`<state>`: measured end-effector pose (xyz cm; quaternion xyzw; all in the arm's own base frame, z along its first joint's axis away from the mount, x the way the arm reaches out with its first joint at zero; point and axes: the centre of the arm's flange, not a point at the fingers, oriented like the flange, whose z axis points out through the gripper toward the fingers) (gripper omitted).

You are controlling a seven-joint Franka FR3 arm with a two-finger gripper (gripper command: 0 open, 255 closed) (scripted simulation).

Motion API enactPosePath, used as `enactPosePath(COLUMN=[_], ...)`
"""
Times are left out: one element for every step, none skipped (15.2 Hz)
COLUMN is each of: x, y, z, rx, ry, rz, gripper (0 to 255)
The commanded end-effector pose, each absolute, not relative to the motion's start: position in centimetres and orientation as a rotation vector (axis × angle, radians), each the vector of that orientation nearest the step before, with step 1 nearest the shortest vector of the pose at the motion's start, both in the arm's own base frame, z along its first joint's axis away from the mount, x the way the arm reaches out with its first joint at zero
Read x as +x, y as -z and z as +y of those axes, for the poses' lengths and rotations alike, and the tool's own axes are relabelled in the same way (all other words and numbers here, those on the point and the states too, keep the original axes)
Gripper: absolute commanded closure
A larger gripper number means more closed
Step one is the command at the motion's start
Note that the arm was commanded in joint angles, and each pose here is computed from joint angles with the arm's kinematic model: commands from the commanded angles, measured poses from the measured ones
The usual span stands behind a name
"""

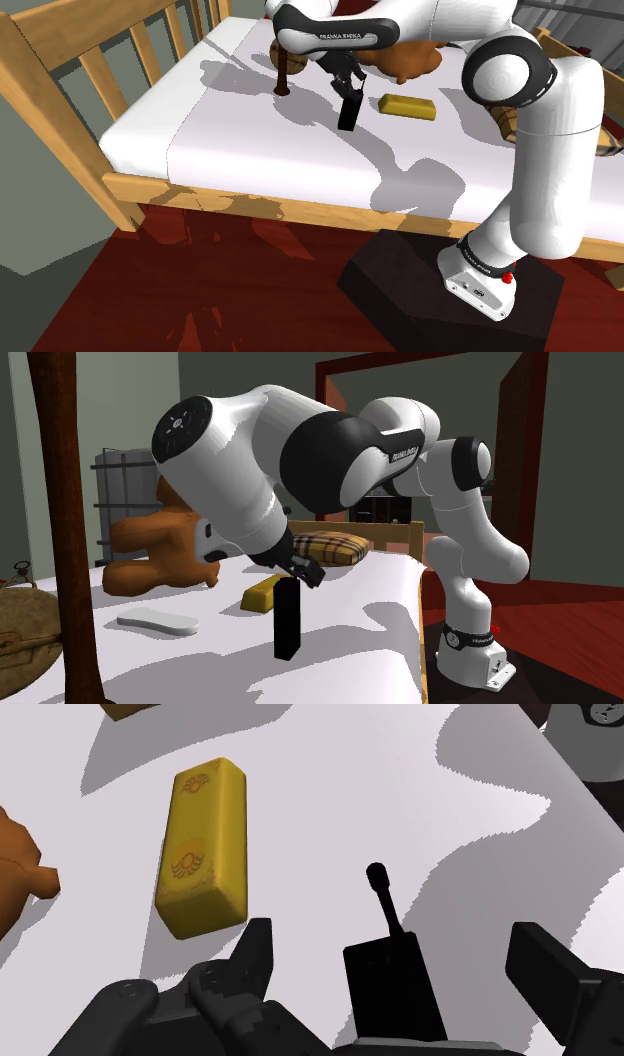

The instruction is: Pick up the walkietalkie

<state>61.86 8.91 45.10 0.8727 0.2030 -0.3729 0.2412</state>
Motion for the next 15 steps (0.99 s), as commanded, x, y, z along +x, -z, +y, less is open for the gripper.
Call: enactPosePath(x=[61.9,61.9,61.9,61.9,61.9,61.9,61.9,61.9,61.9,61.9,61.8,61.9,61.9,61.9,61.9], y=[-44.9,-44.9,-44.9,-44.9,-44.9,-44.9,-44.9,-44.9,-44.9,-45.0,-45.5,-46.0,-46.5,-47.1,-47.6], z=[8.9,8.9,8.9,8.9,8.9,8.9,8.9,8.9,8.9,8.9,8.9,8.9,8.9,8.9,8.9], rx=[2.387,2.387,2.387,2.387,2.387,2.387,2.387,2.387,2.387,2.387,2.387,2.387,2.387,2.387,2.387], ry=[1.020,1.020,1.020,1.020,1.020,1.020,1.020,1.020,1.020,1.020,1.020,1.020,1.020,1.020,1.020], rz=[0.555,0.555,0.555,0.555,0.555,0.555,0.555,0.555,0.555,0.555,0.555,0.555,0.555,0.555,0.555], gripper=[255,255,255,255,255,255,255,255,255,255,255,255,255,255,255])
